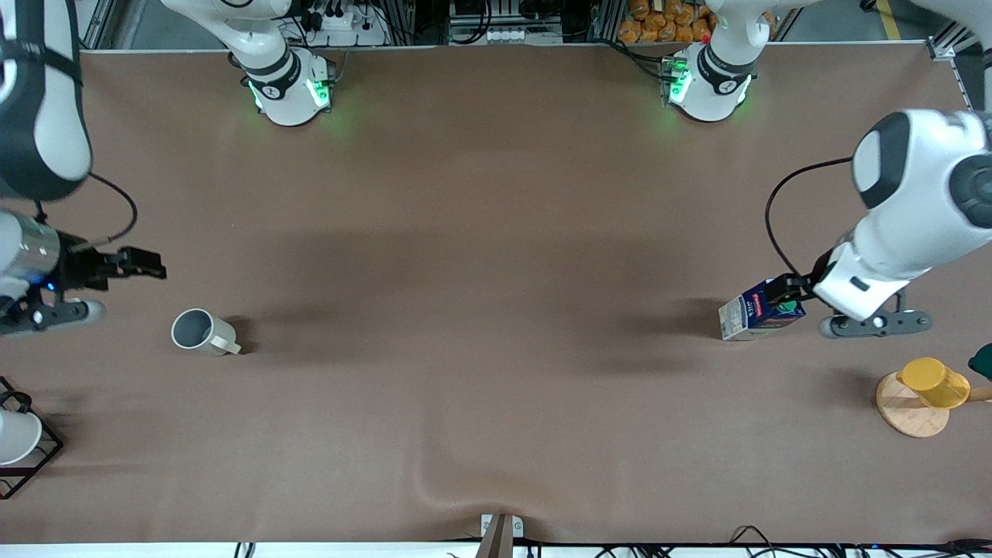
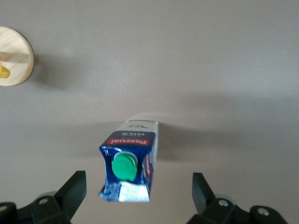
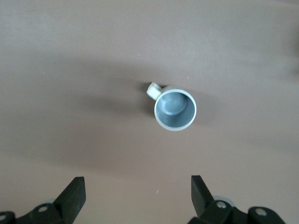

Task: Place milk next to cup
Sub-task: 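Reach the left gripper to the milk carton while the right gripper reaches the mug, then grasp the milk carton with the left gripper while the right gripper grasps the mug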

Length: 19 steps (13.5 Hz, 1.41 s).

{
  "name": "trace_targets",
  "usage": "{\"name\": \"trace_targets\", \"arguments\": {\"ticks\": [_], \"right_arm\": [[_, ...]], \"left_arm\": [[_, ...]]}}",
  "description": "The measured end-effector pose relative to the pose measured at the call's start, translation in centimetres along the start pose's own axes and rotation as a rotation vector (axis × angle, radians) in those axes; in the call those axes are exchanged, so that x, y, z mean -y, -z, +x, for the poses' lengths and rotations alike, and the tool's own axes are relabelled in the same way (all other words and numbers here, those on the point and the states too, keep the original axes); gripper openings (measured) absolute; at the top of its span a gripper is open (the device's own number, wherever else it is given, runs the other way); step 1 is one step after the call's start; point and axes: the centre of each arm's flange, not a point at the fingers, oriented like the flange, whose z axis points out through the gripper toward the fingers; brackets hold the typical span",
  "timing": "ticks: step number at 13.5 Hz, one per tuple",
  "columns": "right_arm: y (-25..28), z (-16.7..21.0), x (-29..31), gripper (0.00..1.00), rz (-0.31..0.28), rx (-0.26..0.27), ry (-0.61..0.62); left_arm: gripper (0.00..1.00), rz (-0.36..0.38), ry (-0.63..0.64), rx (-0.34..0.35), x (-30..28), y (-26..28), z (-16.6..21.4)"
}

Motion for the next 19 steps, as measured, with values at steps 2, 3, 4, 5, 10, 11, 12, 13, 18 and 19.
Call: {"name": "trace_targets", "arguments": {"ticks": [2, 3, 4, 5, 10, 11, 12, 13, 18, 19], "right_arm": [[-4.1, 2.0, -2.0, 1.0, -0.001, -0.005, 0.093], [-6.7, 3.0, -3.2, 1.0, -0.005, -0.004, 0.161], [-9.4, 3.9, -4.4, 1.0, -0.014, -0.009, 0.225], [-11.9, 4.6, -5.7, 1.0, -0.017, -0.016, 0.266], [-17.2, 4.8, -8.7, 1.0, -0.018, 0.029, 0.33], [-17.6, 4.7, -8.8, 1.0, -0.018, 0.039, 0.332], [-18.1, 4.7, -8.9, 1.0, -0.015, 0.047, 0.332], [-18.7, 4.7, -9.0, 1.0, -0.011, 0.055, 0.33], [-22.6, 4.4, -9.9, 0.81, 0.022, 0.102, 0.318], [-23.1, 4.4, -9.9, 0.68, 0.025, 0.107, 0.317]], "left_arm": [[1.0, 0.007, -0.015, 0.004, -0.3, -2.6, -0.5], [1.0, 0.008, -0.018, 0.013, -0.3, -3.5, -0.6], [1.0, 0.01, -0.023, 0.024, -0.4, -4.3, -0.7], [1.0, 0.017, -0.031, 0.035, -0.4, -5.1, -0.8], [1.0, 0.032, -0.042, 0.057, -0.1, -6.8, -0.7], [1.0, 0.032, -0.041, 0.059, 0.0, -6.9, -0.7], [1.0, 0.033, -0.04, 0.061, 0.1, -7.0, -0.8], [1.0, 0.033, -0.039, 0.063, 0.1, -7.1, -0.8], [1.0, 0.034, -0.027, 0.074, 0.9, -7.6, -1.0], [1.0, 0.034, -0.026, 0.074, 0.9, -7.6, -1.0]]}}
